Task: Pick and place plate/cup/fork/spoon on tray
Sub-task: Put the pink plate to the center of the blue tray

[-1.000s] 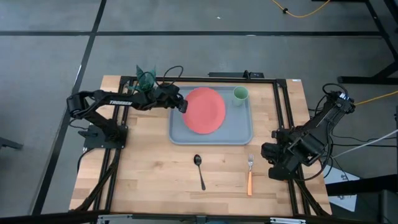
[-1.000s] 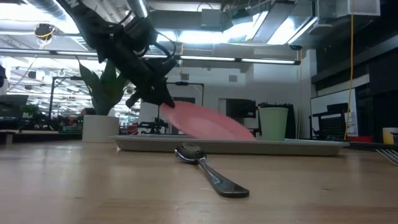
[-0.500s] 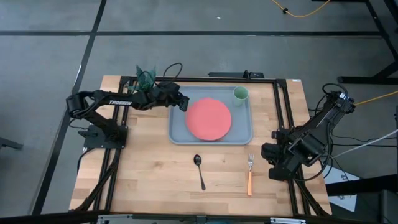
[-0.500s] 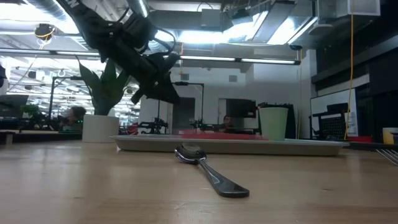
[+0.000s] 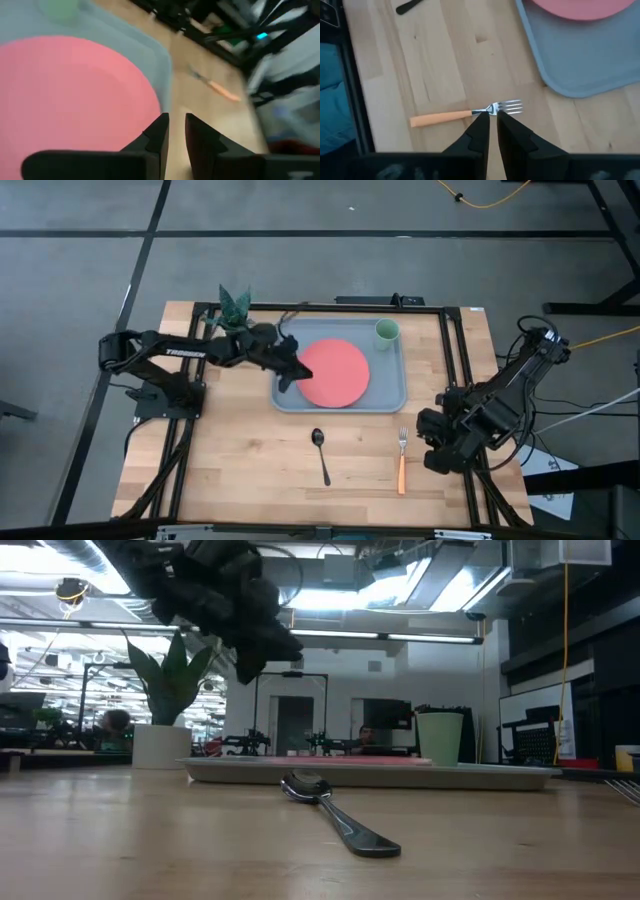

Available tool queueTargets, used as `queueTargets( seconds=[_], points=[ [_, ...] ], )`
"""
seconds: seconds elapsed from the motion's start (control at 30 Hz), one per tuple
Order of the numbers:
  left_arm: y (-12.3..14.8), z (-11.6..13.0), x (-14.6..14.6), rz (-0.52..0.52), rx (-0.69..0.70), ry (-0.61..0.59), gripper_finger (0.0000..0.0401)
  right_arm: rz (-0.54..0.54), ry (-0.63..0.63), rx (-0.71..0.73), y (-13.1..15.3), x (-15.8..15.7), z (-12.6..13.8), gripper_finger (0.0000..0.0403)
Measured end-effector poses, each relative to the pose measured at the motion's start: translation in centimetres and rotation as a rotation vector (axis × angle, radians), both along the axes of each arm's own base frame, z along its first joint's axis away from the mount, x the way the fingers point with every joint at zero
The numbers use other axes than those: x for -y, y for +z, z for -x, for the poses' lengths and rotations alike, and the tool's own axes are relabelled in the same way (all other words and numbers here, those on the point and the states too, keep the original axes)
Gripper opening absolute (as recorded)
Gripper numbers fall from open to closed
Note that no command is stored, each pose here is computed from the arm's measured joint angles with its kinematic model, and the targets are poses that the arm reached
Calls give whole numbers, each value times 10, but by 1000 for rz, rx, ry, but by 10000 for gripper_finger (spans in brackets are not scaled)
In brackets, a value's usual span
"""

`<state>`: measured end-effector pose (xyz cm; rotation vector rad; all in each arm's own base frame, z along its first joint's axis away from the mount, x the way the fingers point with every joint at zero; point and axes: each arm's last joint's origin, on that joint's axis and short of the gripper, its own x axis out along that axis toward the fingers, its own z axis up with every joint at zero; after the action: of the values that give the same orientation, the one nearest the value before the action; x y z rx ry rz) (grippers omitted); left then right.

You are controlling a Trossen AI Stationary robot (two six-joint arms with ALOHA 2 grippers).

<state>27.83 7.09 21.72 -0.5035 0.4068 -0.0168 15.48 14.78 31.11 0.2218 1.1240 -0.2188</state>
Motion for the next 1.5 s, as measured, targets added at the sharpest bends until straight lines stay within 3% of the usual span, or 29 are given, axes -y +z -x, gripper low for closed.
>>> queueTargets(
  seconds=[0.07,0.17,0.33,0.5,0.67,0.77,0.97,1.27,1.5],
  points=[
    [-10,-7,11,-125,-50,29,53,10,0,-9,-3,-2,-2,42],
    [-29,-16,23,-207,-122,44,53,40,-4,-13,-7,-5,-6,42],
    [-57,-33,20,-238,-194,101,53,83,-1,-35,-16,-11,-12,42],
    [-58,-71,8,-227,-169,52,53,120,18,-66,-25,-17,-17,42],
    [-63,-96,-4,-252,-329,7,53,128,19,-99,-32,-21,-21,42],
    [-73,-99,-9,-267,-431,12,53,129,21,-119,-36,-23,-22,42],
    [-88,-102,-13,-289,-467,5,53,141,22,-142,-41,-26,-25,42],
    [-90,-102,-21,-386,-491,72,53,136,18,-143,-42,-27,-26,42],
    [-90,-99,-32,-389,-502,113,53,134,16,-143,-42,-27,-25,42]
  ],
)
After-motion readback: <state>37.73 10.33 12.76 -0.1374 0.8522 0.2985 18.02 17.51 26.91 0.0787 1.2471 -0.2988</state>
